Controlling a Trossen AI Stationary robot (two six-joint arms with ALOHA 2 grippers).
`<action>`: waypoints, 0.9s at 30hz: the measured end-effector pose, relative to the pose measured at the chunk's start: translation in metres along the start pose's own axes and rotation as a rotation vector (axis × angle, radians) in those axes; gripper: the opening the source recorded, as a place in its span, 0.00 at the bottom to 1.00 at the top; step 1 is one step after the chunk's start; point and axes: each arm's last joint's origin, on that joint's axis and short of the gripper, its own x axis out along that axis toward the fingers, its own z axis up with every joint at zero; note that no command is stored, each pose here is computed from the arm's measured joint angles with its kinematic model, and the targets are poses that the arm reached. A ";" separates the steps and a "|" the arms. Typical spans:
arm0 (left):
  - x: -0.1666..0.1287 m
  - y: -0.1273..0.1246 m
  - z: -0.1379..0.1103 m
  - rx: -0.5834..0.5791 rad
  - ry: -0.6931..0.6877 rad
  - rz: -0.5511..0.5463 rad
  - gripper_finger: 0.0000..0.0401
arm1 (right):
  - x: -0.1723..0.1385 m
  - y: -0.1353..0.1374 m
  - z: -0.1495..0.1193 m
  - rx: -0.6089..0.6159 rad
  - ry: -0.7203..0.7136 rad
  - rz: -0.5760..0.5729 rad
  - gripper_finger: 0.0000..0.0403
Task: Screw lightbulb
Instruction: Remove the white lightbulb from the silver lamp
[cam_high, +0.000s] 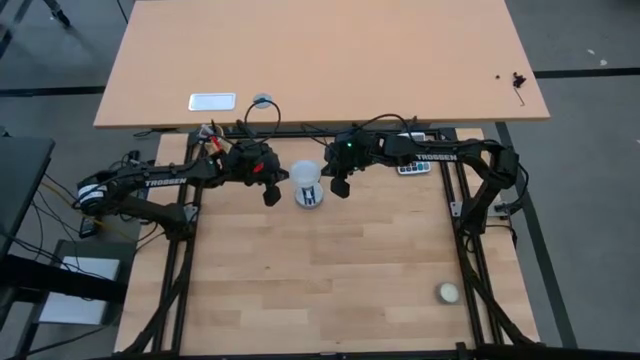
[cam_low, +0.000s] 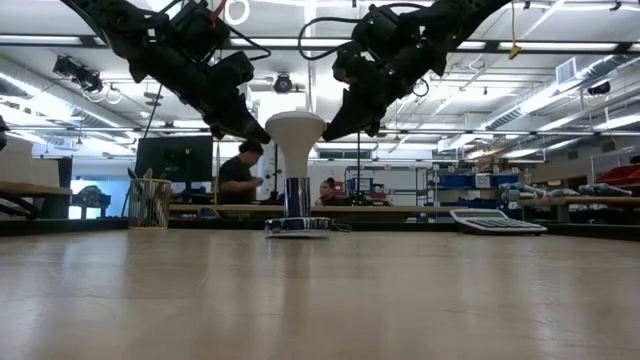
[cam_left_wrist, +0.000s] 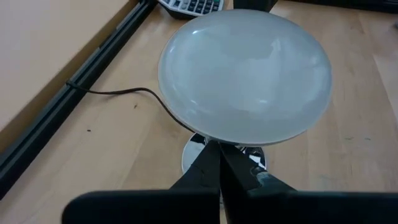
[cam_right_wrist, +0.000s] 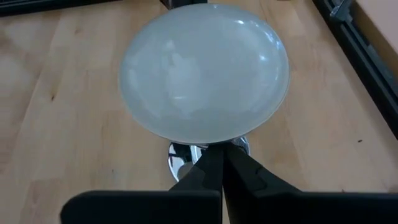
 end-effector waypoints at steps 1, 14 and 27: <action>0.000 0.000 0.000 0.000 0.000 0.000 0.00 | 0.000 0.000 0.000 0.000 0.000 0.001 0.02; 0.002 -0.002 -0.003 -0.009 0.027 -0.019 0.00 | 0.000 0.001 -0.003 -0.003 0.035 0.011 0.02; 0.011 -0.010 -0.017 -0.005 0.058 -0.042 0.00 | 0.000 0.001 -0.007 0.002 0.073 0.016 0.04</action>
